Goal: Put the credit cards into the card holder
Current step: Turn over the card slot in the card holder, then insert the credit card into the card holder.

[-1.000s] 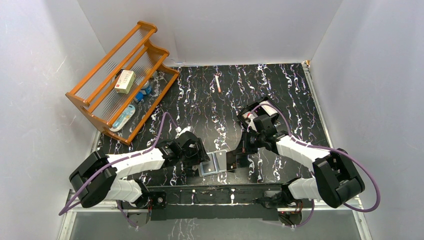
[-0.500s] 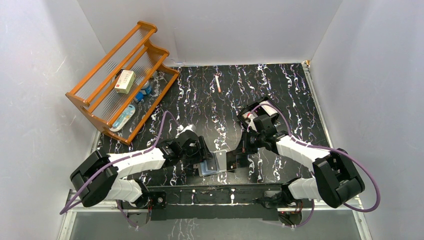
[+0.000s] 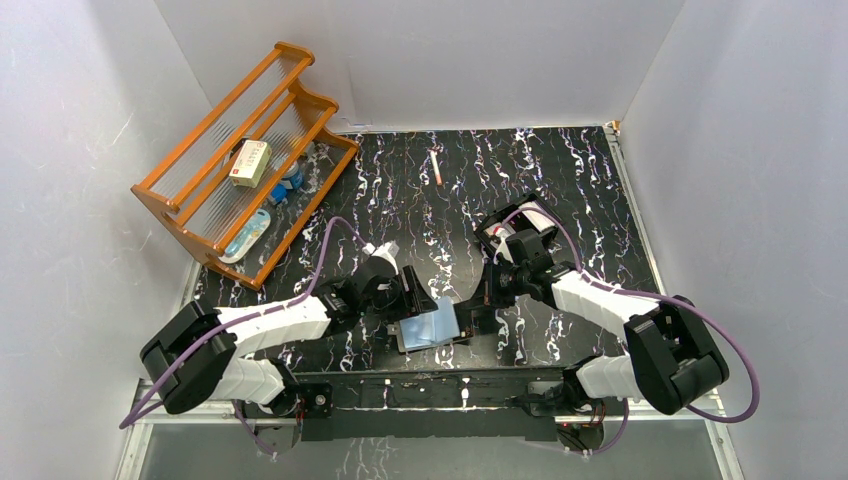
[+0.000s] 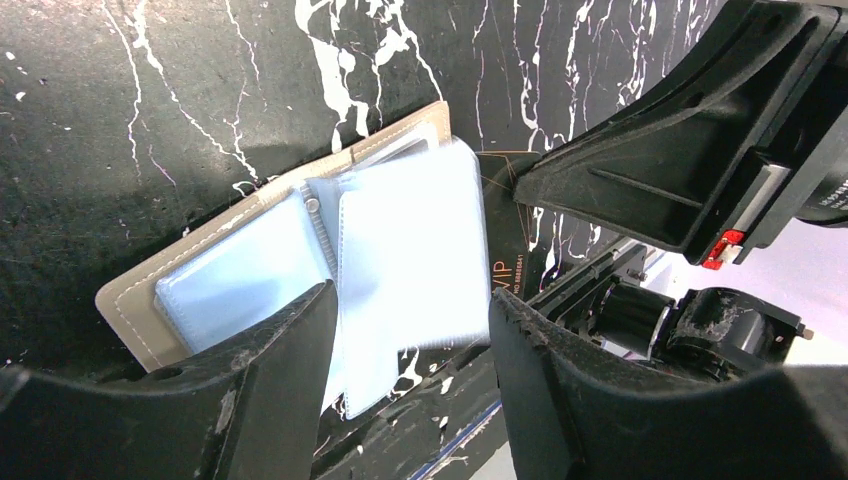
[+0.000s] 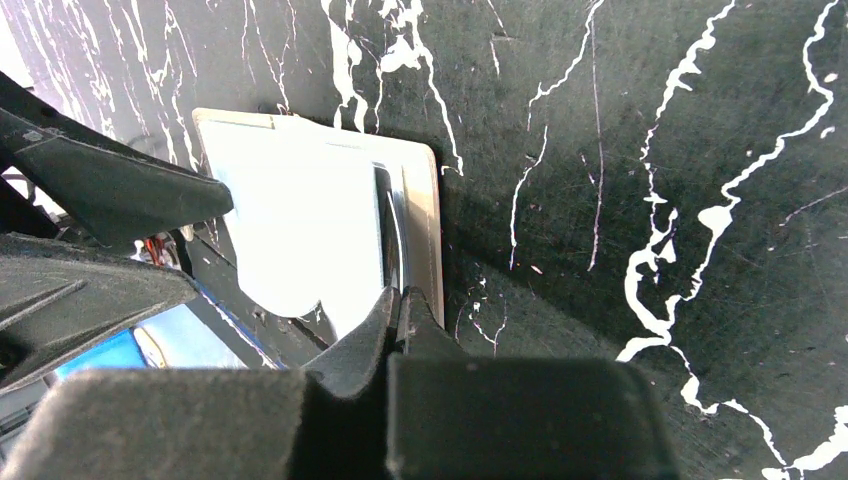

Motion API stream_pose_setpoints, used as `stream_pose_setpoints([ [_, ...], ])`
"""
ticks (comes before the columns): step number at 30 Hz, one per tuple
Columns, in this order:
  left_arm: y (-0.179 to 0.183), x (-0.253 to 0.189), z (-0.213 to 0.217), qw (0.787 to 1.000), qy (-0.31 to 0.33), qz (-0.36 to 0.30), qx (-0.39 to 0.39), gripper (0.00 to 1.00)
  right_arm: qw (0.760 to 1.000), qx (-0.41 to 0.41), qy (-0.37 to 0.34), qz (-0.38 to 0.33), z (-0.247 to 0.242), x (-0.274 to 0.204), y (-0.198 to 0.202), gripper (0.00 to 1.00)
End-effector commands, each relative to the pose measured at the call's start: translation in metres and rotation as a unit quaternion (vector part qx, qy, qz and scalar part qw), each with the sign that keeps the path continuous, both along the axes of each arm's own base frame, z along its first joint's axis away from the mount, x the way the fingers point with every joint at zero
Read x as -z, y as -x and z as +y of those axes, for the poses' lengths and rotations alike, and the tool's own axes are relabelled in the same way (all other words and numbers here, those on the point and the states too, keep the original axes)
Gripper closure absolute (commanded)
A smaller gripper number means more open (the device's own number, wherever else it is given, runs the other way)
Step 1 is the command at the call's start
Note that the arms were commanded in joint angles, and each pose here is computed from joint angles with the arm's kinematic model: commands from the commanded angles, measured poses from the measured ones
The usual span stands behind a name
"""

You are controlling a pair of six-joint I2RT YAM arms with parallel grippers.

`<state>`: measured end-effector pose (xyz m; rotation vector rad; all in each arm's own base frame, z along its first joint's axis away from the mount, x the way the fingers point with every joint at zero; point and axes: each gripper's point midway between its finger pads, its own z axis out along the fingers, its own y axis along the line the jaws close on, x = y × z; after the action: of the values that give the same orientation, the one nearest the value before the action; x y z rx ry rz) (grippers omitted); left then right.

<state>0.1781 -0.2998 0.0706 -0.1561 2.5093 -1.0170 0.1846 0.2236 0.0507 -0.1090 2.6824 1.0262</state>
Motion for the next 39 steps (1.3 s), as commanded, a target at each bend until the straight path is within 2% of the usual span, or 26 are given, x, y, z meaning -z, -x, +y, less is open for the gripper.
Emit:
stream_pose_setpoints([
  [1,-0.001,-0.006,-0.003,0.999,0.023,-0.025,0.012,0.45,1.0,-0.007,0.002,-0.016,0.0,0.001,-0.004,1.0],
  [2,-0.001,-0.006,-0.002,0.999,0.025,-0.028,0.012,0.47,1.0,-0.007,0.003,-0.015,0.0,0.001,-0.003,1.0],
  [5,0.0,-0.003,-0.001,0.999,0.027,-0.035,0.013,0.64,1.0,-0.007,0.003,-0.015,0.0,0.002,-0.003,1.0],
  [8,0.002,0.011,0.003,1.0,0.005,-0.02,0.012,0.65,1.0,-0.007,0.0,-0.014,0.001,0.001,-0.003,1.0],
  [9,0.003,0.015,0.004,1.0,-0.001,-0.013,0.012,0.68,1.0,-0.007,0.005,-0.017,0.0,-0.001,-0.004,1.0],
  [11,0.004,0.023,0.013,0.999,-0.036,0.001,0.005,0.91,0.998,0.004,0.049,-0.033,-0.013,-0.014,-0.01,1.0],
  [13,0.006,0.024,0.02,0.998,-0.059,0.008,0.005,0.99,0.992,0.028,0.095,-0.075,-0.03,-0.039,-0.024,1.0],
  [14,0.006,0.023,0.025,0.997,-0.076,0.006,0.005,1.0,0.988,0.041,0.105,-0.102,-0.036,-0.057,-0.031,1.0],
  [16,0.006,0.022,0.035,0.994,-0.11,0.007,0.005,1.0,0.986,0.047,0.081,-0.136,-0.032,-0.091,-0.037,1.0],
  [17,0.007,0.021,0.041,0.992,-0.126,0.009,0.002,0.95,0.988,0.036,0.049,-0.142,-0.023,-0.103,-0.034,1.0],
  [18,0.007,0.021,0.045,0.991,-0.136,0.01,-0.001,0.83,0.988,0.029,0.013,-0.15,-0.012,-0.112,-0.034,1.0],
  [20,0.008,0.013,0.059,0.988,-0.153,0.002,-0.016,0.66,0.988,-0.005,-0.069,-0.136,0.017,-0.108,-0.026,1.0],
  [22,0.008,0.011,0.063,0.988,-0.156,-0.001,-0.021,0.56,0.988,-0.017,-0.082,-0.126,0.026,-0.1,-0.023,1.0],
  [23,0.008,0.011,0.066,0.987,-0.158,-0.002,-0.024,0.55,0.988,-0.023,-0.088,-0.122,0.03,-0.097,-0.022,1.0],
  [34,0.017,0.037,0.083,0.98,-0.198,0.016,-0.023,0.54,0.985,-0.088,-0.11,-0.103,0.072,-0.063,-0.013,1.0],
  [36,0.018,0.041,0.084,0.979,-0.202,0.018,-0.019,0.56,0.985,-0.094,-0.106,-0.096,0.075,-0.054,-0.012,1.0],
  [39,0.019,0.042,0.085,0.978,-0.207,0.02,-0.016,0.67,0.986,-0.097,-0.096,-0.093,0.078,-0.043,-0.014,1.0],
])
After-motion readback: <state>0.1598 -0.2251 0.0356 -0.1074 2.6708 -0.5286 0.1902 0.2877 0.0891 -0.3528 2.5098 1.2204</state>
